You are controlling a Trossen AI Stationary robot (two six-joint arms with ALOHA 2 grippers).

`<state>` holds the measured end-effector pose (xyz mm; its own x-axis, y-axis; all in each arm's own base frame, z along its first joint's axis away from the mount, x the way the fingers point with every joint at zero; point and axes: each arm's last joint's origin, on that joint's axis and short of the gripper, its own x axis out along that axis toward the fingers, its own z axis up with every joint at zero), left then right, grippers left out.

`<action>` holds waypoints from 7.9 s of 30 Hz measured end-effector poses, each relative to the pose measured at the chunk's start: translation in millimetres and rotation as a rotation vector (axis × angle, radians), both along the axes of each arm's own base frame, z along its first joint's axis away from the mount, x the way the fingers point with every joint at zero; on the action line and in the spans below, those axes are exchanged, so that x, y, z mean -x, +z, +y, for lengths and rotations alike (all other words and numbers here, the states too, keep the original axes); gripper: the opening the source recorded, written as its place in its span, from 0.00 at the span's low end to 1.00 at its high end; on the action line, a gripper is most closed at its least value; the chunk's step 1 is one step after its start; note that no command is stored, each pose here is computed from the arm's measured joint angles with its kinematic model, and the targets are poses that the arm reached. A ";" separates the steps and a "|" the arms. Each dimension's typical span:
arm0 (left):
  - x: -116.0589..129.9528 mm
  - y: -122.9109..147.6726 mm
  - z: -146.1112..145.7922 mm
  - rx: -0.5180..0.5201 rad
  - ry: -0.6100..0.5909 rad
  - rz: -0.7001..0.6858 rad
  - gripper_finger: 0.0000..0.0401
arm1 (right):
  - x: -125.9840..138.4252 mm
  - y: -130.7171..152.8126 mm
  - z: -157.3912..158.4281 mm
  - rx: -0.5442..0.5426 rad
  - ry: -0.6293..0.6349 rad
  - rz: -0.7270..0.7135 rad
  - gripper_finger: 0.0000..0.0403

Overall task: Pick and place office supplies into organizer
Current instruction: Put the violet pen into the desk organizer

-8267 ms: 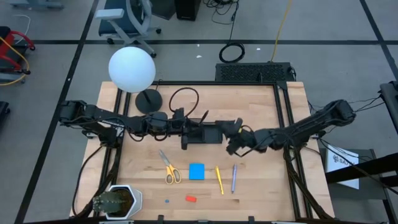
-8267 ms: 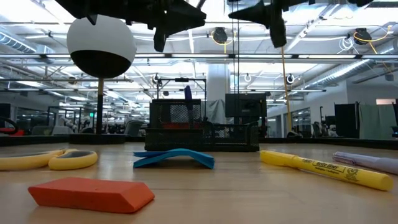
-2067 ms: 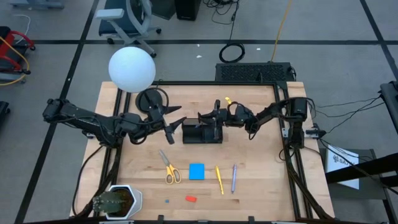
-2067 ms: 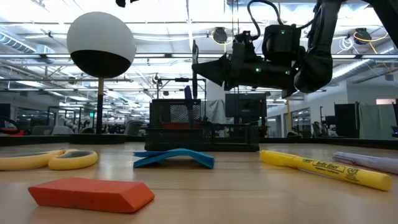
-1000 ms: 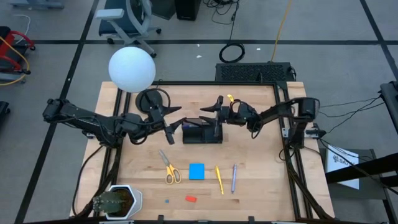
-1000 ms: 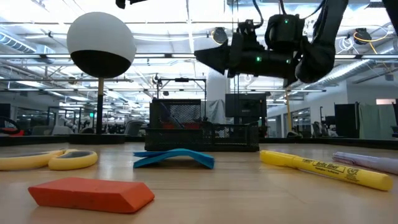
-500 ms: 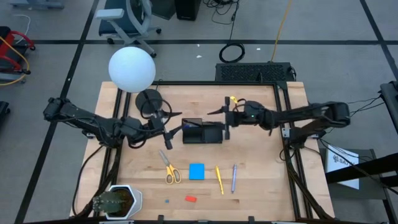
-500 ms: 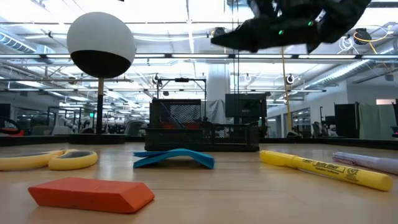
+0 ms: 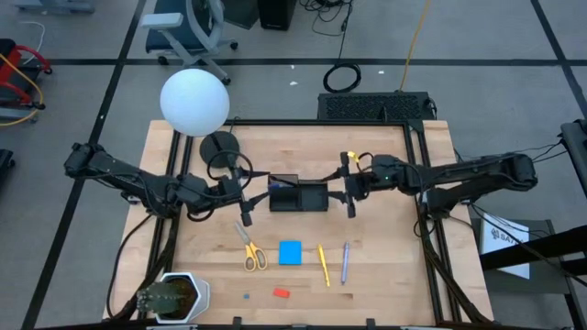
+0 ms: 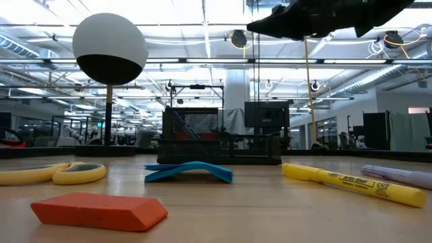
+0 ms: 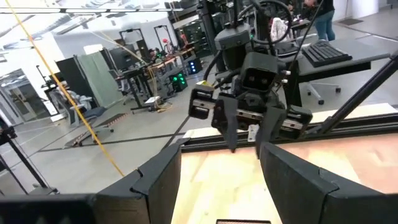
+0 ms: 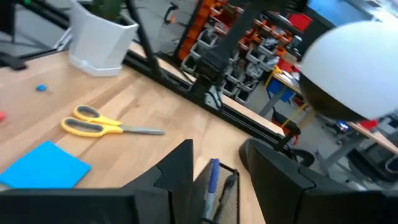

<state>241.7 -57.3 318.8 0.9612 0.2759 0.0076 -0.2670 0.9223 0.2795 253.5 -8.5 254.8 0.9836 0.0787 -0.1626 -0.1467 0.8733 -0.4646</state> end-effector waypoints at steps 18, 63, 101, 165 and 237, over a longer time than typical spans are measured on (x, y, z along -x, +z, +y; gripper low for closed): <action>0.0 0.0 0.0 0.002 -0.001 0.000 0.56 | 1.3 18.3 52.5 0.134 0.048 0.249 0.33; -1.3 -2.9 5.7 0.028 0.022 0.018 0.56 | -21.1 -87.0 134.0 0.410 0.413 1.134 0.28; -1.3 -2.9 5.7 0.037 0.022 0.016 0.56 | -31.0 -131.7 140.5 0.447 0.517 1.230 0.05; -28.5 -33.1 48.9 0.650 -0.110 0.065 0.56 | -71.2 13.2 79.0 1.364 -0.529 0.554 0.05; -53.4 -45.7 56.3 0.474 -0.258 0.056 0.10 | -77.3 45.7 102.0 1.078 -0.802 0.207 0.36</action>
<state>295.1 -1.0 273.1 0.9935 -0.0086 -0.1136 -0.0115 0.9844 -0.1757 330.8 93.5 300.5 0.6484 -0.7579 0.0721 0.0760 -0.0298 -0.9967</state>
